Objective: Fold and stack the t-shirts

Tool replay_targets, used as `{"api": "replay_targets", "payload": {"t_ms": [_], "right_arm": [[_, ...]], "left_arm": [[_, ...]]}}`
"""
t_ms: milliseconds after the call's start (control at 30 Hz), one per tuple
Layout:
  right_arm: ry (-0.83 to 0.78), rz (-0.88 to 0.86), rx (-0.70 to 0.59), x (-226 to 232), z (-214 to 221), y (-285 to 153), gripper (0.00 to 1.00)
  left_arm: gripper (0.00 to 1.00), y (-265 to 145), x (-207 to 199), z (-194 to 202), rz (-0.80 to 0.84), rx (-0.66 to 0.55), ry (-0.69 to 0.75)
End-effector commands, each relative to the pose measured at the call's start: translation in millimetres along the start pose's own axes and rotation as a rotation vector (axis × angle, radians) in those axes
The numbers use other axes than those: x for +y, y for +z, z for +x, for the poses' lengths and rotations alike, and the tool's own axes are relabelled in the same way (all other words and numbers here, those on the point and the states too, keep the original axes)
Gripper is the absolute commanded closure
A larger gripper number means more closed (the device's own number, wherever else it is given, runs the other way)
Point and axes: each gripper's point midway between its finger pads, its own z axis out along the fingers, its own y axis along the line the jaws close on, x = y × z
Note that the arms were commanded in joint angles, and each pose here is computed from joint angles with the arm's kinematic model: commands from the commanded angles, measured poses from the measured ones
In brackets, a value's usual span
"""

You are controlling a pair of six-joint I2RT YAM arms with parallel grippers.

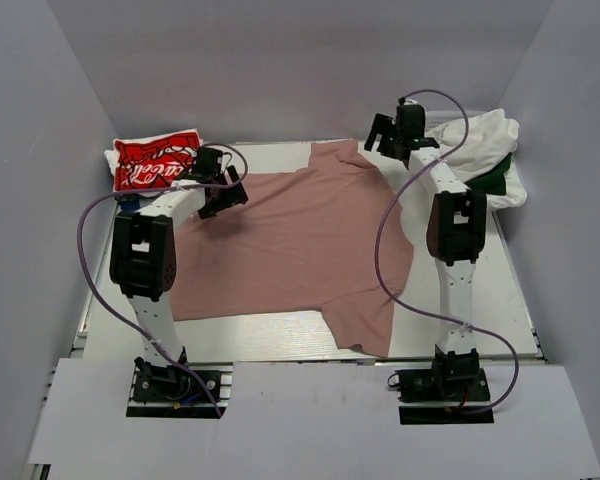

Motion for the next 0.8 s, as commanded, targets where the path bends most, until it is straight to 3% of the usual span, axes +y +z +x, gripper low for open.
{"api": "replay_targets", "payload": {"t_ms": [0, 67, 100, 200, 233, 367, 767], "right_arm": [[-0.161, -0.259, -0.042, 109, -21, -66, 0.1], [-0.19, -0.285, -0.017, 122, -8, -83, 0.1], [-0.201, -0.276, 0.06, 119, 29, -80, 0.1], [-0.215, -0.265, 0.076, 126, 44, -97, 0.1], [-0.208, -0.236, 0.147, 119, 79, -94, 0.1], [-0.187, -0.173, 0.217, 103, 115, -97, 0.1], [-0.143, 0.016, 0.327, 42, 154, -56, 0.1]], "left_arm": [[0.0, -50, -40, -45, 0.17, -0.134, 0.027], [0.0, -50, -43, -51, 0.182, -0.156, 0.026], [0.0, -53, -42, -54, 0.174, -0.17, 0.024], [0.0, -49, -45, -66, 0.162, -0.194, 0.03], [0.0, -49, -49, -74, 0.169, -0.208, 0.029], [0.0, -23, -50, -79, 0.136, -0.194, 0.028], [0.0, 64, -60, -86, 0.115, -0.188, 0.027]]}}
